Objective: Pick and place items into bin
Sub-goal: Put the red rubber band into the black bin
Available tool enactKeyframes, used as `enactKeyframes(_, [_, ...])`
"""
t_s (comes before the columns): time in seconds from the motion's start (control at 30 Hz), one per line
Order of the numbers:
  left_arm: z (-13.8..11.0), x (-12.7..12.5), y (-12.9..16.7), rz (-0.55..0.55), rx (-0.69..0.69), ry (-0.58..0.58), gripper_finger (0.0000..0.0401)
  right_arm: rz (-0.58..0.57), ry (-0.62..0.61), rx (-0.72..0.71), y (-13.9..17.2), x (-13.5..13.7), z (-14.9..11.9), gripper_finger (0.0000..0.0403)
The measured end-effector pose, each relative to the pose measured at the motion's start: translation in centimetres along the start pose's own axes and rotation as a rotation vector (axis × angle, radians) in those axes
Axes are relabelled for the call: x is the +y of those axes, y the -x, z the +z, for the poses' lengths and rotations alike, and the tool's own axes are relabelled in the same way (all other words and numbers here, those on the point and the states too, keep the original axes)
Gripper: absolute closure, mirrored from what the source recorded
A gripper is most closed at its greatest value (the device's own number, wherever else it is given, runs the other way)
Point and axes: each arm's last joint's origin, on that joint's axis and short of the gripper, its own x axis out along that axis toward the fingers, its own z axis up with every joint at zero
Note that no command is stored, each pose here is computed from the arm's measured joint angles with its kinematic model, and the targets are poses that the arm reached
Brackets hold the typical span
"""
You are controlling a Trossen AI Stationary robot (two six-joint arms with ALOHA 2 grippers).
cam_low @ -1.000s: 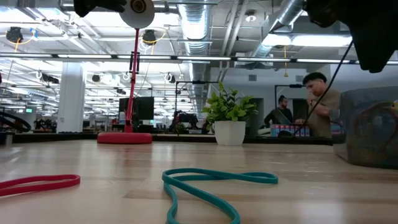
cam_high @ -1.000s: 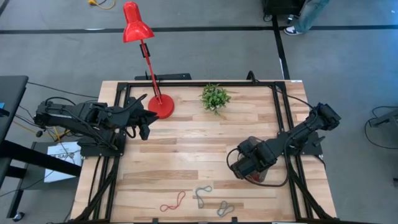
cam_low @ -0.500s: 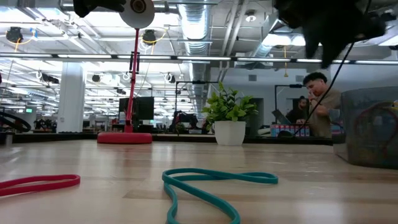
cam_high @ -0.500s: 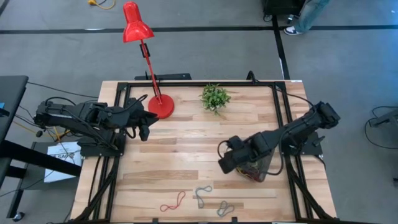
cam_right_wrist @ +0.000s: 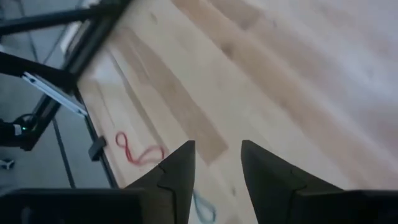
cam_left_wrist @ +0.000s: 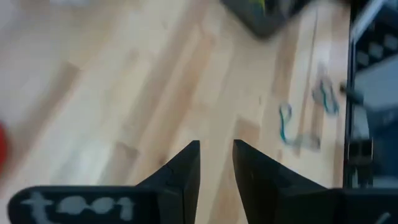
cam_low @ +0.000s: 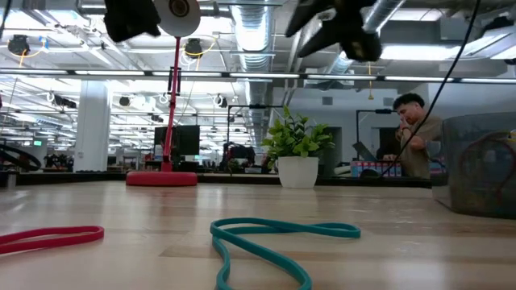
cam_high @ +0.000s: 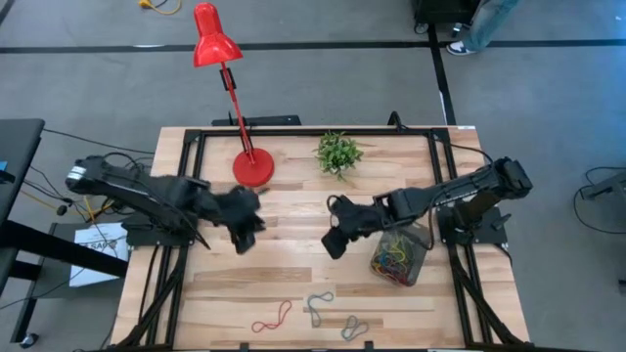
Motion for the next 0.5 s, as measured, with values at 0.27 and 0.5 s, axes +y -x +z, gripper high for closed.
enactKeyframes(0.27, [-2.8, -5.1, -6.9, -0.088, 0.188, -0.141, 0.0317, 0.056, 0.117, -0.111, -0.1, -0.5, 2.7, 0.028])
enactKeyframes(0.5, [-5.4, -8.5, -11.6, -0.127, 0.198, -0.102, 0.0317, 0.047, 0.147, -0.145, -0.1, -1.3, 4.0, 0.028])
